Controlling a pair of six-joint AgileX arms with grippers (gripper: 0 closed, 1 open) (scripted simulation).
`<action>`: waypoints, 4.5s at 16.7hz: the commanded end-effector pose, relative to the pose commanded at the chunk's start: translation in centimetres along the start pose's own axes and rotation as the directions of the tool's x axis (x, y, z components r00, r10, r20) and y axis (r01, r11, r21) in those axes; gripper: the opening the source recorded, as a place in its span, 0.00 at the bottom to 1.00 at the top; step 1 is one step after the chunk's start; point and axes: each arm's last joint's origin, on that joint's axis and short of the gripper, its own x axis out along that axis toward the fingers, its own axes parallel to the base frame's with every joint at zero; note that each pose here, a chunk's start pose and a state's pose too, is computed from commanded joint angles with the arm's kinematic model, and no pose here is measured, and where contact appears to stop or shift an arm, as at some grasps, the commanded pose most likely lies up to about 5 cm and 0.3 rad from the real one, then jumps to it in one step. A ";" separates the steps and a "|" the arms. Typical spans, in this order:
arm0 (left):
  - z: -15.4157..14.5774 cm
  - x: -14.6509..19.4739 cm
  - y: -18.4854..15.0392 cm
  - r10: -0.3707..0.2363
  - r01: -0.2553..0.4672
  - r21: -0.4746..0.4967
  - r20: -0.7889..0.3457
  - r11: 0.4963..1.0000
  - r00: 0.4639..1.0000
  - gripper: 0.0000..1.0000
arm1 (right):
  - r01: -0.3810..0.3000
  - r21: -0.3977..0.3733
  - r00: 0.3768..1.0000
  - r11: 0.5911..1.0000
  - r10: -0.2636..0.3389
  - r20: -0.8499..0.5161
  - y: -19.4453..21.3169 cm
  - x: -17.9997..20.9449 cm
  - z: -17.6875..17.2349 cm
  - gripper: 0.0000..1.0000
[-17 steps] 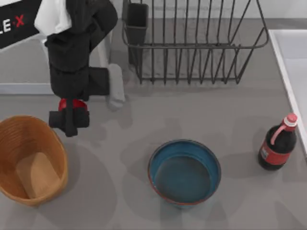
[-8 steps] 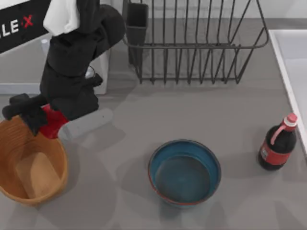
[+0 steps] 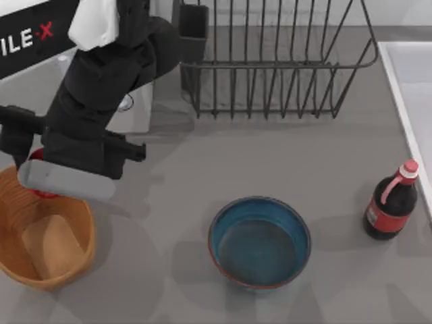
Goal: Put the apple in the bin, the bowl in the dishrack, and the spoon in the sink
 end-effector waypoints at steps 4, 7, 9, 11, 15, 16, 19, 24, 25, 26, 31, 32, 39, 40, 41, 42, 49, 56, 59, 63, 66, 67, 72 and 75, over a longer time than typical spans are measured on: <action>0.2 -0.2 -0.1 -0.025 0.025 0.110 -0.002 0.994 1.000 0.00 | 0.000 0.000 1.000 1.000 0.000 0.000 0.0 0.0 0.0 1.00; 0.2 -0.2 -0.1 -0.025 0.025 0.110 -0.002 0.994 1.000 0.00 | 0.000 0.000 1.000 1.000 0.000 0.000 0.0 0.0 0.0 1.00; 0.1 0.0 -0.1 -0.025 0.024 0.107 0.004 0.994 1.000 0.00 | 0.000 0.000 1.000 1.000 0.000 0.000 0.0 0.0 0.0 1.00; 0.1 0.4 -0.1 -0.025 0.024 0.107 0.004 0.994 1.000 0.00 | 0.000 0.000 1.000 1.000 0.000 0.000 0.0 0.0 0.0 1.00; 0.0 2.9 0.2 -0.025 0.024 0.108 0.003 0.994 1.000 0.00 | 0.000 0.000 1.000 1.000 0.000 0.000 0.0 0.0 0.0 1.00; 0.0 3.7 0.3 -0.024 0.024 0.108 0.002 0.994 1.000 0.00 | 0.000 0.000 1.000 1.000 0.000 0.000 0.0 0.0 0.0 1.00; 0.2 5.9 0.4 -0.025 0.025 0.109 -0.001 0.994 1.000 0.00 | 0.000 0.000 1.000 1.000 0.000 0.000 0.0 0.0 0.0 1.00; 0.3 6.8 0.4 -0.025 0.025 0.110 -0.002 0.994 1.000 0.00 | 0.000 0.000 1.000 1.000 0.000 0.000 0.0 0.0 0.0 1.00; 0.3 6.8 0.4 -0.025 0.025 0.110 -0.002 0.994 1.000 0.00 | 0.000 0.000 1.000 1.000 0.000 0.000 0.0 0.0 0.0 1.00; 0.3 6.8 0.4 -0.025 0.025 0.110 -0.002 0.994 1.000 0.08 | 0.000 0.000 1.000 1.000 0.000 0.000 0.0 0.0 0.0 1.00; 0.3 6.8 0.4 -0.025 0.025 0.110 -0.002 0.994 1.000 0.45 | 0.000 0.000 1.000 1.000 0.000 0.000 0.0 0.0 0.0 1.00; 0.3 6.8 0.4 -0.025 0.025 0.110 -0.002 0.994 1.000 0.53 | 0.000 0.000 1.000 1.000 0.000 0.000 0.0 0.0 0.0 1.00; 0.3 6.8 0.4 -0.025 0.025 0.110 -0.002 0.994 1.000 1.00 | 0.000 0.000 1.000 1.000 0.000 0.000 0.0 0.0 0.0 1.00; 0.3 6.8 0.4 -0.025 0.025 0.110 -0.002 0.994 1.000 1.00 | 0.000 0.000 1.000 1.000 0.000 0.000 0.0 0.0 0.0 1.00; 0.3 6.8 0.4 -0.025 0.025 0.110 -0.002 0.994 1.000 1.00 | 0.000 0.000 1.000 1.000 0.000 0.000 0.0 0.0 0.0 1.00; 0.3 6.8 0.4 -0.025 0.025 0.110 -0.002 0.994 1.000 1.00 | 0.000 0.000 1.000 1.000 0.000 0.000 0.0 0.0 0.0 1.00; 0.4 6.9 0.4 -0.024 0.025 0.095 -0.003 0.995 1.000 1.00 | 0.000 0.000 1.000 1.000 0.000 0.000 0.0 0.0 0.0 1.00; 1.6 9.8 -2.0 0.130 -0.153 -0.417 -0.084 0.896 0.988 1.00 | 0.000 0.000 1.000 1.000 0.000 0.000 0.0 0.0 0.0 1.00; 3.5 10.5 -4.7 0.244 -0.327 -0.739 -0.224 0.589 0.944 1.00 | 0.000 0.000 1.000 1.000 0.000 0.000 0.0 0.0 0.0 1.00; 7.5 11.0 -8.4 0.346 -0.482 -0.857 -0.514 -0.180 0.785 1.00 | 0.000 0.000 1.000 1.000 0.000 0.000 0.0 0.0 0.0 1.00; 11.1 11.8 -10.3 0.336 -0.353 -0.603 -0.740 -0.715 0.583 1.00 | 0.000 0.000 1.000 1.000 0.000 0.000 0.0 0.0 0.0 1.00; 12.2 12.1 -10.6 0.316 -0.264 -0.493 -0.803 -0.829 0.506 1.00 | 0.000 0.000 1.000 1.000 0.000 0.000 0.0 0.0 0.0 1.00; 16.0 14.5 -10.9 0.171 0.231 -0.135 -0.975 -0.964 0.143 1.00 | 0.000 0.000 1.000 1.000 0.000 0.000 0.0 0.0 0.0 1.00; 16.8 15.9 -10.4 0.104 0.425 -0.095 -0.995 -0.900 -0.002 1.00 | 0.000 0.000 1.000 1.000 0.000 0.000 0.0 0.0 0.0 1.00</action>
